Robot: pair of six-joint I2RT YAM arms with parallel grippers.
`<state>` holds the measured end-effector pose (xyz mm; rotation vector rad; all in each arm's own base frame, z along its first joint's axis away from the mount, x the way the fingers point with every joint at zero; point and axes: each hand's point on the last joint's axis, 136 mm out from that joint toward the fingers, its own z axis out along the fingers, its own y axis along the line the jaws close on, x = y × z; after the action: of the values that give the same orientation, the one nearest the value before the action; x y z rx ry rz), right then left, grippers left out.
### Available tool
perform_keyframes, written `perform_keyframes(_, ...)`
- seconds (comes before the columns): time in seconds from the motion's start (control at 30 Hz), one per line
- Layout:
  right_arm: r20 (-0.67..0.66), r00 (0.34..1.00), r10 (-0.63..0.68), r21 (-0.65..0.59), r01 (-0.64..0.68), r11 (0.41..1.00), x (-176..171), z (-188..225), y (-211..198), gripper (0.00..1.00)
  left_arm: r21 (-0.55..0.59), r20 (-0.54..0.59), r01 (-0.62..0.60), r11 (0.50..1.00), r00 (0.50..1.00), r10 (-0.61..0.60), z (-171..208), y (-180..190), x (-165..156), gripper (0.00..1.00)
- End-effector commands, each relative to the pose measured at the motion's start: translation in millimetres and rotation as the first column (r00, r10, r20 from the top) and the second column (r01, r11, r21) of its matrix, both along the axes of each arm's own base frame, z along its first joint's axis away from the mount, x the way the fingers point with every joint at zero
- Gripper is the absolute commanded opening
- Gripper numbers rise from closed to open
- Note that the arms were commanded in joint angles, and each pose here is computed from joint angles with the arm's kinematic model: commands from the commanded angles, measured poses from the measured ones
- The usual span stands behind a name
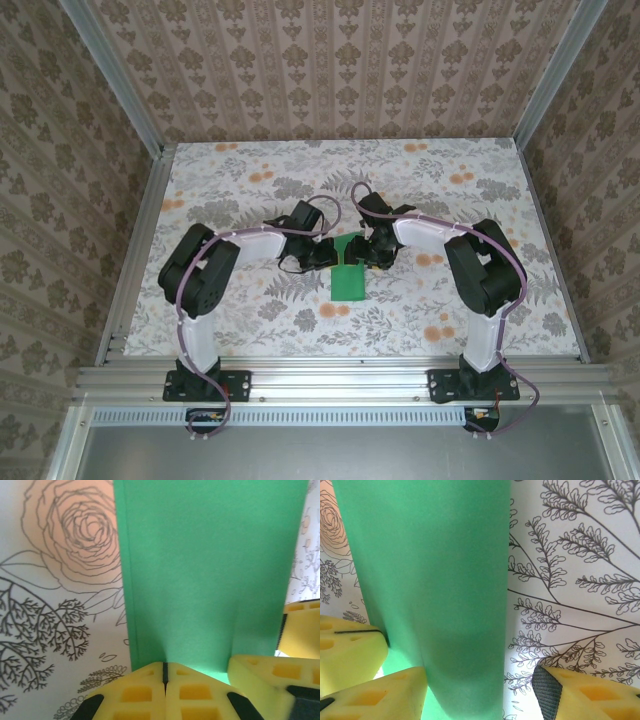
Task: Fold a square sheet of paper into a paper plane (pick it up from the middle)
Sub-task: Hold the square sheet of paper at the center of the table, then fold the square sheet of paper in half at the center of the table.
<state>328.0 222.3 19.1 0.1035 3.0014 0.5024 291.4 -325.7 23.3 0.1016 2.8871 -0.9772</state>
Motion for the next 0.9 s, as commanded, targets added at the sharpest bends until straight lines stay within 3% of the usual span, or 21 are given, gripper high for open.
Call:
perform_keyframes(0.0, -0.095, 0.995, -0.003, -0.098, -0.006, 0.995, -20, -37, -17, 0.64, 0.024, -0.022, 0.009, 1.000, 1.000, -0.008, -6, -1, -3, 0.06)
perform_keyframes(0.23, -0.086, 0.996, -0.005, -0.076, -0.001, 0.997, -17, -30, -13, 0.64, 0.096, -0.031, 0.017, 0.995, 0.999, -0.014, -18, 11, -8, 0.06)
perform_keyframes(0.53, 0.101, 0.994, -0.029, 0.007, 0.028, 1.000, 5, 40, -12, 0.66, 0.126, -0.036, 0.029, 0.992, 0.999, -0.025, -24, 16, -11, 0.06)
perform_keyframes(0.63, 0.105, 0.994, -0.003, 0.074, -0.004, 0.997, 1, 51, -2, 0.56, 0.127, -0.035, 0.035, 0.991, 0.999, -0.030, -24, 16, -11, 0.06)
perform_keyframes(0.77, 0.134, 0.991, 0.021, 0.252, -0.054, 0.966, 0, 64, 27, 0.40, 0.127, -0.035, 0.040, 0.991, 0.999, -0.036, -23, 15, -10, 0.06)
perform_keyframes(0.87, 0.105, 0.994, 0.018, 0.306, -0.049, 0.951, 0, 57, 37, 0.28, 0.134, -0.031, 0.042, 0.990, 0.999, -0.039, -24, 16, -10, 0.06)
